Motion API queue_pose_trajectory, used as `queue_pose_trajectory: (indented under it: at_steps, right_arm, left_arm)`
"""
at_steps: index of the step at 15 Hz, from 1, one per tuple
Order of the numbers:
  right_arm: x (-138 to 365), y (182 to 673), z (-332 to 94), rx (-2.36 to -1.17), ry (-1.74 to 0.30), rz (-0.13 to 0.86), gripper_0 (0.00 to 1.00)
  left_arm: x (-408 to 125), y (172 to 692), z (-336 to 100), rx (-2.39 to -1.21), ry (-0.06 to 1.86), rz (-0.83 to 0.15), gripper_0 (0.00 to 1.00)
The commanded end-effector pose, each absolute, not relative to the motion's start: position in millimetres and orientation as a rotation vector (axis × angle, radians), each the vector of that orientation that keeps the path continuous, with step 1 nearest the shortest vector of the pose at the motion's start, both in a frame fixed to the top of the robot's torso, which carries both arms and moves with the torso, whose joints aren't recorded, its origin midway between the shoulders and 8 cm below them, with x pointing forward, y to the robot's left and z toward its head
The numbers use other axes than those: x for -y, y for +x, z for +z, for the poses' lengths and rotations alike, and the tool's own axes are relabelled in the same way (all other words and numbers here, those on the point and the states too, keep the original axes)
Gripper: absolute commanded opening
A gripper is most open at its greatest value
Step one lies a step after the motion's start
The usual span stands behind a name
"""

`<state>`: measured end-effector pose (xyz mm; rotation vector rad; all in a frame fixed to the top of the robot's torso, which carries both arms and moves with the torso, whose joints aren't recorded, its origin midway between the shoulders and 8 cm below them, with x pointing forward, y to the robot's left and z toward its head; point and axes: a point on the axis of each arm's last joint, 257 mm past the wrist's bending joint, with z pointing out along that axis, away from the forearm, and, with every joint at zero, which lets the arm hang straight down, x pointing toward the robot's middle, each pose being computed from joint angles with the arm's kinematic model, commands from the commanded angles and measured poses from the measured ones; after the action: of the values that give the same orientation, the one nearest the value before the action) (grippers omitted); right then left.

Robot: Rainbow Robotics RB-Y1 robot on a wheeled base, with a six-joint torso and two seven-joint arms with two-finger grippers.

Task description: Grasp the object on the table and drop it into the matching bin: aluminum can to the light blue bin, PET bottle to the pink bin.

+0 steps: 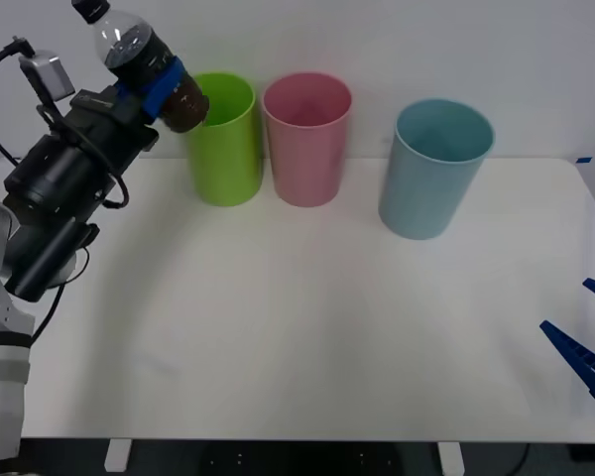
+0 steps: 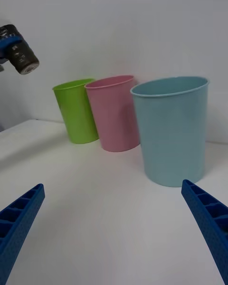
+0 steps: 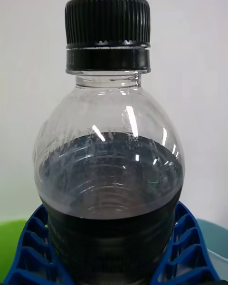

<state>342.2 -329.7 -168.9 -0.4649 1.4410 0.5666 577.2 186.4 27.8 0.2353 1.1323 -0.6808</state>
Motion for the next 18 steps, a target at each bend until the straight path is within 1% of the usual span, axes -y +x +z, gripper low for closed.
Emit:
queue_pose_trajectory:
  at_steps: [1, 6, 9, 11, 15, 16, 18]
  right_arm:
    - [330, 342, -169, -1.441, -0.465, 0.567, 1.0]
    - [330, 342, -169, -1.441, -0.465, 0.567, 1.0]
    - [330, 342, -169, -1.441, -0.465, 0.567, 1.0]
    - [330, 342, -169, -1.441, -0.465, 0.567, 1.0]
    - [330, 342, -169, -1.441, -0.465, 0.567, 1.0]
    - [330, 342, -169, -1.441, -0.465, 0.567, 1.0]
    - [330, 342, -169, -1.441, -0.465, 0.567, 1.0]
  left_arm:
    - [-165, 599, 38, -1.15, 0.219, -0.661, 0.0]
    - [-109, 656, 48, -1.21, 0.239, -0.607, 0.0]
    - [-74, 684, 49, -1.253, 0.245, -0.579, 0.0]
    - [-50, 699, 51, -1.279, 0.246, -0.542, 0.0]
    - [-8, 717, 57, -1.316, 0.252, -0.469, 0.0]
    - [-4, 720, 55, -1.322, 0.258, -0.432, 0.0]
    - [-2, 722, 54, -1.326, 0.261, -0.404, 0.0]
